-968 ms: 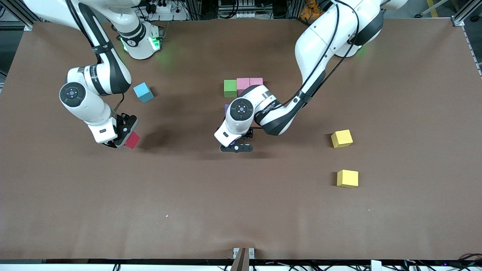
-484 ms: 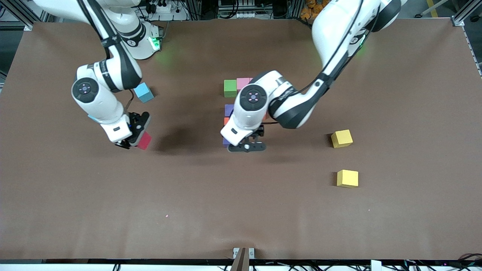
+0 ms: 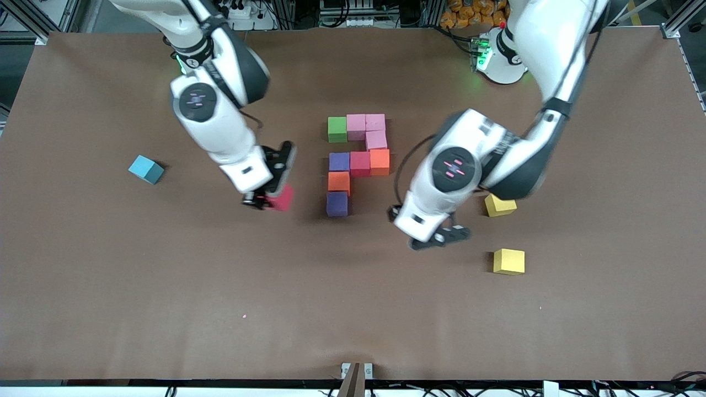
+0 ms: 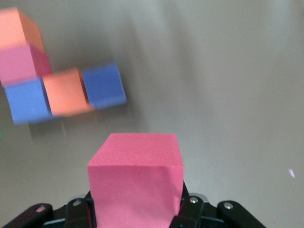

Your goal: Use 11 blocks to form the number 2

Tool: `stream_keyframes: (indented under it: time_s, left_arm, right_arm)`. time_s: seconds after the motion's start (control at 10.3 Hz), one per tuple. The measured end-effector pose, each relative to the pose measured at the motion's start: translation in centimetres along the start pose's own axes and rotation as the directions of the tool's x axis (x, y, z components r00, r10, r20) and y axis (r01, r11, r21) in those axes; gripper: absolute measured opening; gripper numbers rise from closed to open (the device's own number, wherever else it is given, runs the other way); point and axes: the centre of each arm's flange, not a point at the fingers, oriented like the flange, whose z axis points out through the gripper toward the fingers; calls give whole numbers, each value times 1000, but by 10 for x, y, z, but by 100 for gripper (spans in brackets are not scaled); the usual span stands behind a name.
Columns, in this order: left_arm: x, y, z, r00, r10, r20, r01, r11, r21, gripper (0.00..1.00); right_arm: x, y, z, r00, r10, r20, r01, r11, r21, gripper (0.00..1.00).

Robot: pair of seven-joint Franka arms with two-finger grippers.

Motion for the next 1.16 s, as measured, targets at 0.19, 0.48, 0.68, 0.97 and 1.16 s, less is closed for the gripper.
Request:
stream_keyframes:
  time_s: [0.19,0.48,0.68,0.97,1.16]
  left_arm:
    - [42,-56,10,1000,9,3,-9,1000,29,100]
    - [84,-124,15,994,107,-15,-106,992,68,100]
    - [101,-148,18,986,167,-25,-166,984,59,100]
    - [124,-175,36,966,256,-43,-254,966,44,100]
    - [135,-188,50,968,247,-44,-245,969,33,100]
  right_arm:
    - [61,-11,28,1000,-6,5,6,1000,2,59]
    - [154,-76,92,994,-96,51,98,995,-31,59]
    - [176,-100,127,988,-142,67,145,989,-36,59]
    - [178,-101,151,977,-190,94,195,980,-37,59]
    - [172,-92,153,972,-209,108,214,976,-36,59]
